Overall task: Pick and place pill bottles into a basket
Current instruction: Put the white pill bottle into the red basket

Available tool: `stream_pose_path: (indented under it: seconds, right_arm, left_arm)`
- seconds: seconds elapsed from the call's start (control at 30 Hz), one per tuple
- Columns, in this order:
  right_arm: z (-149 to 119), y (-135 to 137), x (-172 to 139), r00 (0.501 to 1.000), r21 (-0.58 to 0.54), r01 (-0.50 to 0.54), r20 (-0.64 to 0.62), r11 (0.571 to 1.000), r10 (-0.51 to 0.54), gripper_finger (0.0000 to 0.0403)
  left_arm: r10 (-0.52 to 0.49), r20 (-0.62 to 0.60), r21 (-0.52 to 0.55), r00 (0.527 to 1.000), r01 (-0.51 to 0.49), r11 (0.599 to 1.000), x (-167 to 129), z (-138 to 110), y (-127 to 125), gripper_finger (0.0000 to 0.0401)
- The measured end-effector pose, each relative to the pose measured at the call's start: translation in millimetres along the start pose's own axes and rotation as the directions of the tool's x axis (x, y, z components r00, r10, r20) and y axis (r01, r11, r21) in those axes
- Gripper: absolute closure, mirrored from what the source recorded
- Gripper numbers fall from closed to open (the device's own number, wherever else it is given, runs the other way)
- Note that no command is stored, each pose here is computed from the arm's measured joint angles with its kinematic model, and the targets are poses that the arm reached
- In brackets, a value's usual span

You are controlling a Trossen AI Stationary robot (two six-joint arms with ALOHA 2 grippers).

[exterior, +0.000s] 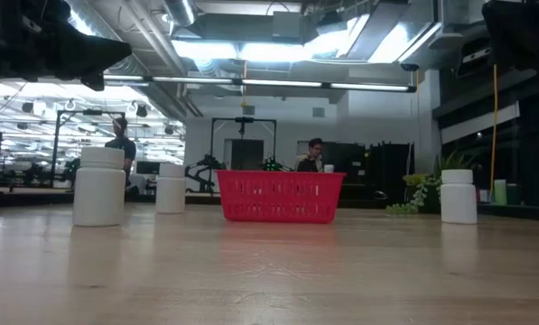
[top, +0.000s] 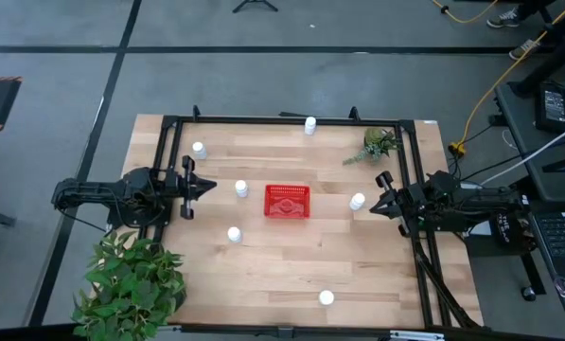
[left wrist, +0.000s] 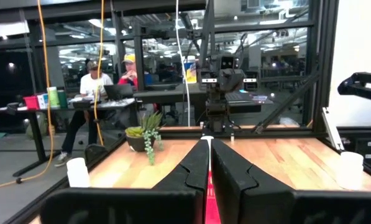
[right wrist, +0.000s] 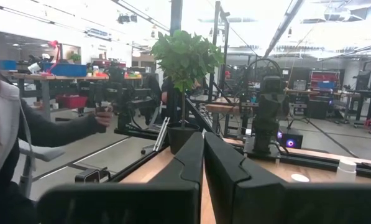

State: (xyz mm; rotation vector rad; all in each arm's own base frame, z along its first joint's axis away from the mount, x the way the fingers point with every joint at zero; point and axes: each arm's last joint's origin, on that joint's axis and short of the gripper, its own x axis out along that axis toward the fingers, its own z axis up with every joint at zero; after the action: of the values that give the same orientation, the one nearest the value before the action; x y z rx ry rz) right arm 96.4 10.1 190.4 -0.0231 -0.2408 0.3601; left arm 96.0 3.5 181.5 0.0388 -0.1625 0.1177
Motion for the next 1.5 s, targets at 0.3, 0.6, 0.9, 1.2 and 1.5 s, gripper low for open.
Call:
stream_pose_path:
  seconds: [0.3, 0.6, 0.9, 1.2, 1.5]
  right_arm:
    - [-8, -4, -1, 0.989, 0.073, 0.131, -0.08, 0.989, -0.125, 0.0385]
    - [-17, -13, -4, 0.889, 0.012, 0.434, -0.171, 0.901, -0.426, 0.0385]
    - [-11, -24, -4, 0.789, -0.006, 0.589, -0.213, 0.808, -0.576, 0.0385]
    - [31, -35, 16, 0.71, -0.058, 0.63, -0.361, 0.774, -0.605, 0.0398]
    - [43, -40, 36, 0.621, -0.015, 0.648, -0.567, 0.761, -0.54, 0.0399]
  left_arm:
    - [-0.008, -0.007, -0.04, 1.0, 0.007, 0.999, 0, -1, 0, 0.0389]
    - [0.065, -0.028, -0.086, 0.997, -0.067, 0.994, 1, -2, 2, 0.0399]
    - [0.154, -0.181, -0.116, 0.971, -0.176, 0.977, 13, -9, 3, 0.0399]
    - [0.18, -0.248, -0.054, 0.952, -0.199, 0.979, 31, 13, 3, 0.0399]
    - [0.112, -0.377, -0.037, 0.919, -0.136, 0.99, 44, 25, 0, 0.0399]
